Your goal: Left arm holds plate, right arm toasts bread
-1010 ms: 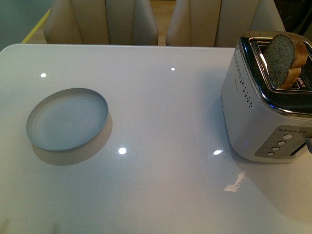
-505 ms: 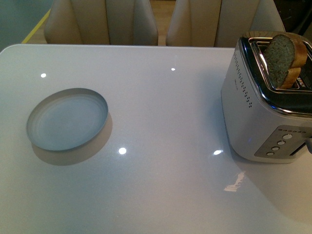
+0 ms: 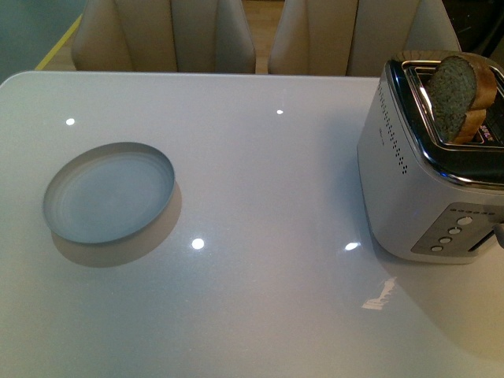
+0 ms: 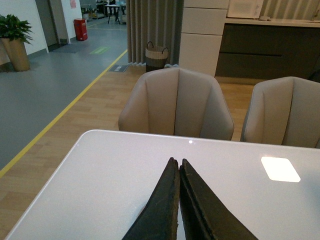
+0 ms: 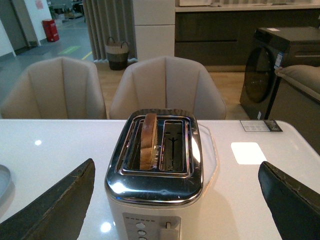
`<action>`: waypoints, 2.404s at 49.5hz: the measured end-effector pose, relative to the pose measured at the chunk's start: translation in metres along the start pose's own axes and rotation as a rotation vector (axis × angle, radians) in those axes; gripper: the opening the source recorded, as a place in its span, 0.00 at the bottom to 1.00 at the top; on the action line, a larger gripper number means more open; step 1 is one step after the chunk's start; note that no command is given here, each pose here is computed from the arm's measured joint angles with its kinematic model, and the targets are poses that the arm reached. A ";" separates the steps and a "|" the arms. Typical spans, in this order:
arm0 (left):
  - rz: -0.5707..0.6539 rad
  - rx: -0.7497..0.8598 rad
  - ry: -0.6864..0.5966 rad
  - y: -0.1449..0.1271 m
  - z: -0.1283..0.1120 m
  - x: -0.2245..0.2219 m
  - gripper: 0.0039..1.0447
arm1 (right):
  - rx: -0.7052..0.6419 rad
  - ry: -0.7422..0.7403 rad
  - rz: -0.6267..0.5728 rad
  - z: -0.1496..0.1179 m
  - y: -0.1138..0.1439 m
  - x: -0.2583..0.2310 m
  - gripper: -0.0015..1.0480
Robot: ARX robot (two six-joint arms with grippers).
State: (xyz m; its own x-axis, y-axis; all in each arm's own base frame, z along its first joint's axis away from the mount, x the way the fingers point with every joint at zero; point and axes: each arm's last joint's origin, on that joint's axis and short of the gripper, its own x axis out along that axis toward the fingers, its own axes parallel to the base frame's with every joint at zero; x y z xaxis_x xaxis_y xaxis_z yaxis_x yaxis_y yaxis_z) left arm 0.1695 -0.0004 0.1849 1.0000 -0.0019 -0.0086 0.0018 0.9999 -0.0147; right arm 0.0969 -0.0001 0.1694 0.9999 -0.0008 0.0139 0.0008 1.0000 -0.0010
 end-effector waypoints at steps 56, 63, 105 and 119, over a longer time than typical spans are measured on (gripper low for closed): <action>0.000 0.003 -0.021 0.000 -0.015 -0.056 0.03 | 0.000 0.000 0.000 0.000 0.000 0.000 0.91; -0.001 0.003 -0.022 0.000 -0.015 -0.060 0.03 | 0.000 0.000 0.000 0.000 0.000 0.000 0.91; 0.000 0.004 -0.016 0.000 -0.018 -0.072 0.38 | 0.000 0.000 0.000 0.000 0.000 0.000 0.91; 0.000 0.004 -0.016 0.000 -0.018 -0.072 0.94 | 0.000 0.000 0.000 0.000 0.000 0.000 0.91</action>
State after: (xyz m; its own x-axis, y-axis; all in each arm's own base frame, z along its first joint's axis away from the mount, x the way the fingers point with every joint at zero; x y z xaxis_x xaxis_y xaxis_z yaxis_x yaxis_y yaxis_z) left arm 0.0973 -0.0002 0.1675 1.0000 -0.0019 0.0078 0.0020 0.9999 -0.0109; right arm 0.0969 -0.0001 0.1694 0.9999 -0.0008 0.0143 0.0008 1.0000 -0.0010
